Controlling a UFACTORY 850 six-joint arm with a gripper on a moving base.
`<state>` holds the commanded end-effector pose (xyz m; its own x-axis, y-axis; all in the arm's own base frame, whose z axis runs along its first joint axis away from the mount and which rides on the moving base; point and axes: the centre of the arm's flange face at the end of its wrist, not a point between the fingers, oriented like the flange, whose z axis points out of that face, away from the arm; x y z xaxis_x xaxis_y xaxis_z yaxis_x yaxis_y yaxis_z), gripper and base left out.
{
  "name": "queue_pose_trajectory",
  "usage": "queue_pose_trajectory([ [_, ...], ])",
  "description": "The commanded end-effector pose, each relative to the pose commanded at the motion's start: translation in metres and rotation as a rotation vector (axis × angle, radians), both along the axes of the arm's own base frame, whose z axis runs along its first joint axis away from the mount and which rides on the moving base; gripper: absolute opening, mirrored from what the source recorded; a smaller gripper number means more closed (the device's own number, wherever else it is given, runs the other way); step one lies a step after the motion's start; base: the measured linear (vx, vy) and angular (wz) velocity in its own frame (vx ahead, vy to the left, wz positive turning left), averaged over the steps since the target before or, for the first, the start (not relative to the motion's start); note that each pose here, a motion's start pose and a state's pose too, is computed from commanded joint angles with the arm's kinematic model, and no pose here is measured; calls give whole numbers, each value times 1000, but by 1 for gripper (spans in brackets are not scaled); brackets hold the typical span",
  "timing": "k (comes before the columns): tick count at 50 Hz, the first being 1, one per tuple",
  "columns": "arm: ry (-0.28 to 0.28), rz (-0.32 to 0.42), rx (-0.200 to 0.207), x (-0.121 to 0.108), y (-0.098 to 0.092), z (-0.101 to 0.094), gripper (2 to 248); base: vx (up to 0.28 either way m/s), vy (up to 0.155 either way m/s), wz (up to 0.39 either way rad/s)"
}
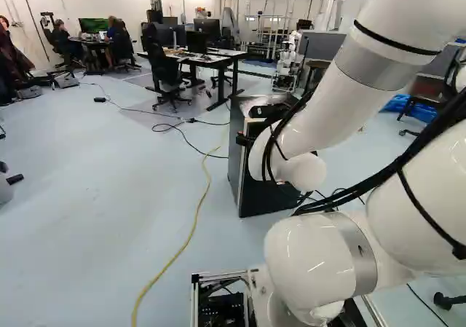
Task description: Grab a drink from the fridge
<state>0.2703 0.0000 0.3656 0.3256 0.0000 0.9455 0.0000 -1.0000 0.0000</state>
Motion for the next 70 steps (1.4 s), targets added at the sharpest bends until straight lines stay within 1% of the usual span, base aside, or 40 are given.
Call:
queue_pose_trajectory([
  [61,0,0,0,0,0,0,247,7,2,-13],
  [70,0,0,0,0,0,0,247,1,-45,107],
])
